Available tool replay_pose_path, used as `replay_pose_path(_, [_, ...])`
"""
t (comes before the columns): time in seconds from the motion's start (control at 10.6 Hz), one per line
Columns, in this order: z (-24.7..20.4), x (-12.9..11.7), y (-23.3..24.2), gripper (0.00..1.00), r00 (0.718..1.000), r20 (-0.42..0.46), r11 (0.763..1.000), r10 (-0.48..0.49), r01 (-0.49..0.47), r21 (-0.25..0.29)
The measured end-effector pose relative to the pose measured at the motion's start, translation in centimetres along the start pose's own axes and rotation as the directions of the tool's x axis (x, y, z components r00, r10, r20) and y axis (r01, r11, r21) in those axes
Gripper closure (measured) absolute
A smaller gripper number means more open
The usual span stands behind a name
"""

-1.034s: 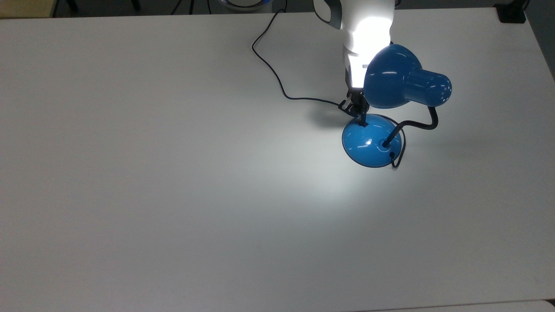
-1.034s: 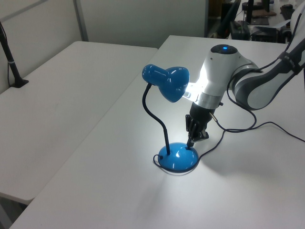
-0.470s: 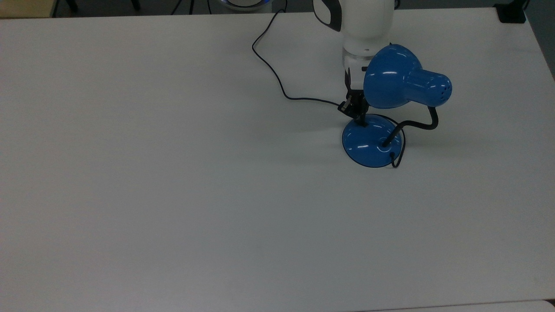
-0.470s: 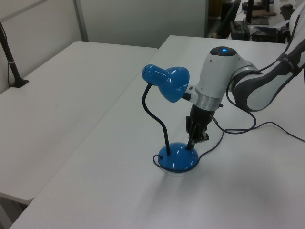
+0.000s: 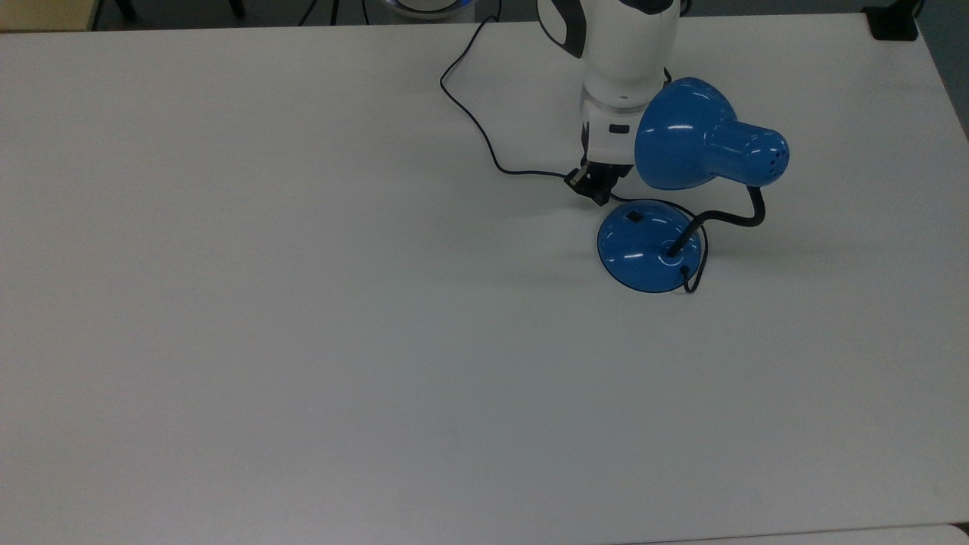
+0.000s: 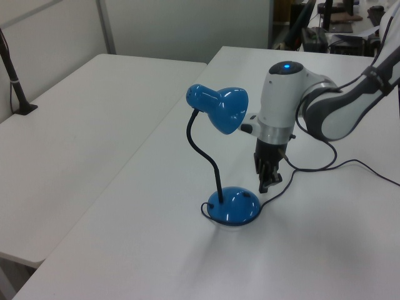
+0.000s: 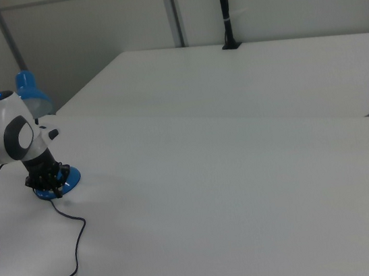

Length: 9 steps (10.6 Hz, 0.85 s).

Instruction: Turn off the lamp

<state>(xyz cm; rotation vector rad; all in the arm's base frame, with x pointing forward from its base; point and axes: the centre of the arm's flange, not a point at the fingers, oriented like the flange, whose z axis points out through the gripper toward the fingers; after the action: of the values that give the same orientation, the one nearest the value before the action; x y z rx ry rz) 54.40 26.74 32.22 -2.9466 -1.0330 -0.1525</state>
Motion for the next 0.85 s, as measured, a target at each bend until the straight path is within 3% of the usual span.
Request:
replay_pose_path(0.47, [-6.0, -3.8, 7.2, 0.99, 0.977, 0.113, 0.983, 0.182, -0.181, -0.021])
replay_pose_path(0.85, [-10.2, -6.0, 14.2, 0.99, 0.947, 0.128, 0.955, 0.295, -0.288, -0.074])
